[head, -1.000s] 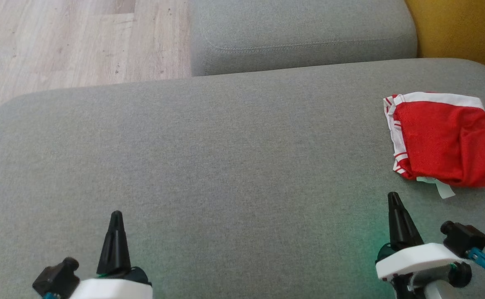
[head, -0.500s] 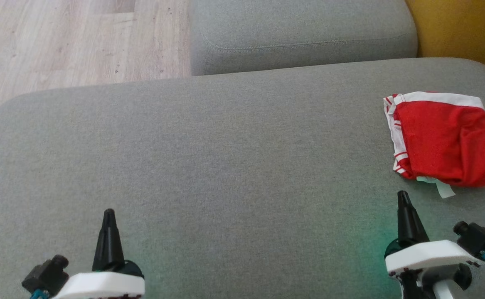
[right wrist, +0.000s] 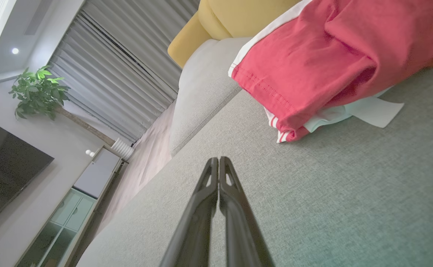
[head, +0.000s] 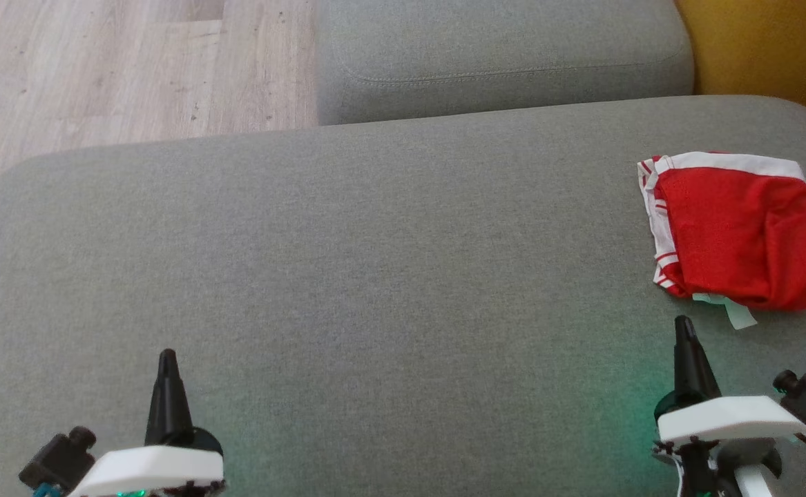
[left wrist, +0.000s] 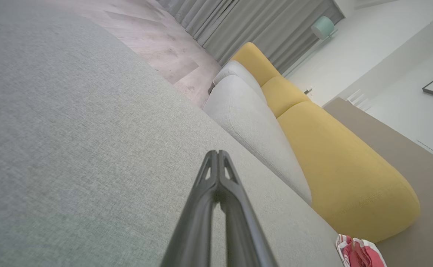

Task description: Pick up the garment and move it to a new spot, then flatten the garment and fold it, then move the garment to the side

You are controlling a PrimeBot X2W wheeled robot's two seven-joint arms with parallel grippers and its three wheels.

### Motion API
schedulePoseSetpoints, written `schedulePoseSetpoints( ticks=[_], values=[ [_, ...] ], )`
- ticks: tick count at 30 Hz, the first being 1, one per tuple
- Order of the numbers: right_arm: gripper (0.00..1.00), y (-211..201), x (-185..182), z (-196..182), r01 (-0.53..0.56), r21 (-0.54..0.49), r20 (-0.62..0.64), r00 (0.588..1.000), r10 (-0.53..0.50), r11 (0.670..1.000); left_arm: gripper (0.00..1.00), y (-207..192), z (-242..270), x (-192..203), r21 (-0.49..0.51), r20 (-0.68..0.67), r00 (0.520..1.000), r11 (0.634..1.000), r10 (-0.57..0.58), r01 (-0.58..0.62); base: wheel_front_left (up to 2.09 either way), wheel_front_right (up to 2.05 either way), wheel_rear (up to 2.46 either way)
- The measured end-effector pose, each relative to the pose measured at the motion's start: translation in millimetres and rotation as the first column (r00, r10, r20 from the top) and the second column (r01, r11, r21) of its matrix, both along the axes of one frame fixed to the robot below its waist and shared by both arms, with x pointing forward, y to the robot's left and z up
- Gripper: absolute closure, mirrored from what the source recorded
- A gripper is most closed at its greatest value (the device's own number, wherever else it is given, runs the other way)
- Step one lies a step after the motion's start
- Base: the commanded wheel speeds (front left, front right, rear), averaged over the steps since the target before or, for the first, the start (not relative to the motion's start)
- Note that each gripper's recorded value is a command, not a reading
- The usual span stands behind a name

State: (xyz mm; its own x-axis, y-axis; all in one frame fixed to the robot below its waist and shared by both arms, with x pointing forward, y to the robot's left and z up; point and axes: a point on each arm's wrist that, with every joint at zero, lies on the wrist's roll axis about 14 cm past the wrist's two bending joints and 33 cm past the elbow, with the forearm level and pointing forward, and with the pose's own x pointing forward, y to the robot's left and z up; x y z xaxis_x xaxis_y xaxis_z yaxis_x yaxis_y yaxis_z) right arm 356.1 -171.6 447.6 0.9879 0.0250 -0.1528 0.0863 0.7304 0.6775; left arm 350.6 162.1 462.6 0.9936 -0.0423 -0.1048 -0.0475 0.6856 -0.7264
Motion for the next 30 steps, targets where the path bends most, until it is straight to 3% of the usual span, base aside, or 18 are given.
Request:
schedulePoseSetpoints(
  ticks=[14, 30],
  values=[
    [1.0, -5.9, 6.4, 6.7, 0.037, 0.146, 0.002, 0.999, -0.038, 0.989, 1.0, 5.8, -0.6, 3.8, -0.132, -0.023, 0.999, 0.991, 0.025, -0.028, 0.0, 0.0, 0.0],
    [1.0, -13.7, 7.3, 7.7, 0.08, 0.308, -0.017, 0.997, -0.079, 0.948, 1.0, 10.0, 2.4, 9.7, -0.284, -0.037, 0.998, 0.958, 0.042, -0.051, 0.0, 0.0, 0.0]
  ],
)
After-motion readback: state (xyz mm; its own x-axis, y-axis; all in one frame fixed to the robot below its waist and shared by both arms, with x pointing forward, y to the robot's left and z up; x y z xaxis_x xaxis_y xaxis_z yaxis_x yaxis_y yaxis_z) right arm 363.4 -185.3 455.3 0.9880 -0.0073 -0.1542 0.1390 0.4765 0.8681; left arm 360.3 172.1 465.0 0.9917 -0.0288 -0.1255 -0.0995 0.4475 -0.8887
